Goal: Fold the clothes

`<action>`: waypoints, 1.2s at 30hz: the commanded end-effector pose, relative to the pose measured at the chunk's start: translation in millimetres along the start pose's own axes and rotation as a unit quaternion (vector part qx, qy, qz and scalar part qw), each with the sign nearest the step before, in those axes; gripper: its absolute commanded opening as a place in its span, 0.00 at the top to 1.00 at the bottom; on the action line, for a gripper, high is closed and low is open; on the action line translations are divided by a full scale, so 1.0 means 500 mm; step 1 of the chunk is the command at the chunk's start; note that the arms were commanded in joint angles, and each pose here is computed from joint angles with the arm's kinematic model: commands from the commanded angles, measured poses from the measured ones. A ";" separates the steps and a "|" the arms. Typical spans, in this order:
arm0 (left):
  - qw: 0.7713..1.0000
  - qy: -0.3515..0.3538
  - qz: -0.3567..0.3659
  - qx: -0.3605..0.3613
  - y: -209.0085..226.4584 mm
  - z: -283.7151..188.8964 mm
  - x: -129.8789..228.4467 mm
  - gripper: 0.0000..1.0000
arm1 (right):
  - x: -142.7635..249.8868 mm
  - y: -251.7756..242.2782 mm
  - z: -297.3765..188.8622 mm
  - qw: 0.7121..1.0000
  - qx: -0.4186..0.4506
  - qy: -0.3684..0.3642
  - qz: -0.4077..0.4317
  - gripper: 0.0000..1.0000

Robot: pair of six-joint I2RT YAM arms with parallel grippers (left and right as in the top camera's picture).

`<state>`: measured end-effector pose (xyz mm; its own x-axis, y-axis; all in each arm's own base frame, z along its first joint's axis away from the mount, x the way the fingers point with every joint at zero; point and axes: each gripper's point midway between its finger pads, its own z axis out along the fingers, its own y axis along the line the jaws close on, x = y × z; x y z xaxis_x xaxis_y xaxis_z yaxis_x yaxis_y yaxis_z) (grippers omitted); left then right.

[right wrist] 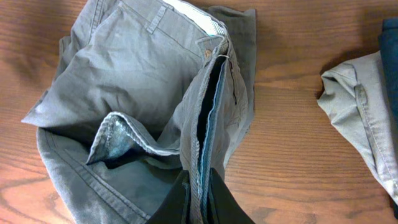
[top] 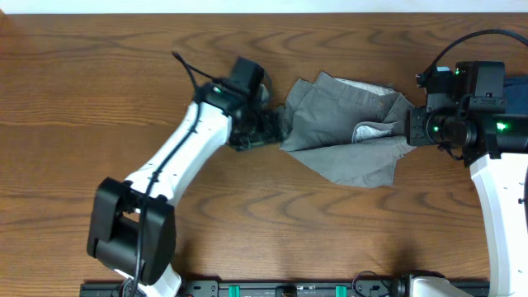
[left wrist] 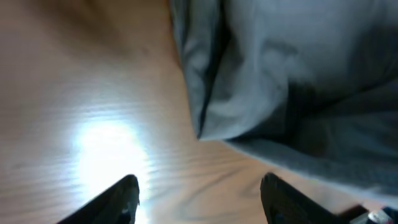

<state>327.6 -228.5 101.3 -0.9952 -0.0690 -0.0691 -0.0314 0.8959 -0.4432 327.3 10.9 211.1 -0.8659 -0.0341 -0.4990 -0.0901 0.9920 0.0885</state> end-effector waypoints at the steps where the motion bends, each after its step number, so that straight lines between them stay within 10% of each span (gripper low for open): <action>1: 1.000 0.005 -0.024 0.014 -0.010 0.028 0.012 0.36 | -0.004 -0.003 -0.005 1.000 -0.003 -0.003 -0.002 0.93; 20: 0.996 0.008 -0.090 0.012 -0.004 0.125 0.015 0.36 | 0.004 -0.002 -0.005 1.000 -0.004 0.005 -0.001 0.94; 36: 0.997 0.001 -0.074 0.023 -0.026 0.130 0.014 0.57 | 0.007 -0.002 -0.005 1.000 -0.004 0.008 -0.001 0.95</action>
<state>337.9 -267.1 54.3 -0.9771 -0.2109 -0.0284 -0.1675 0.8447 -0.5083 322.0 11.2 208.2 -0.8780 -0.0336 -0.4775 -0.0879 0.9919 0.0917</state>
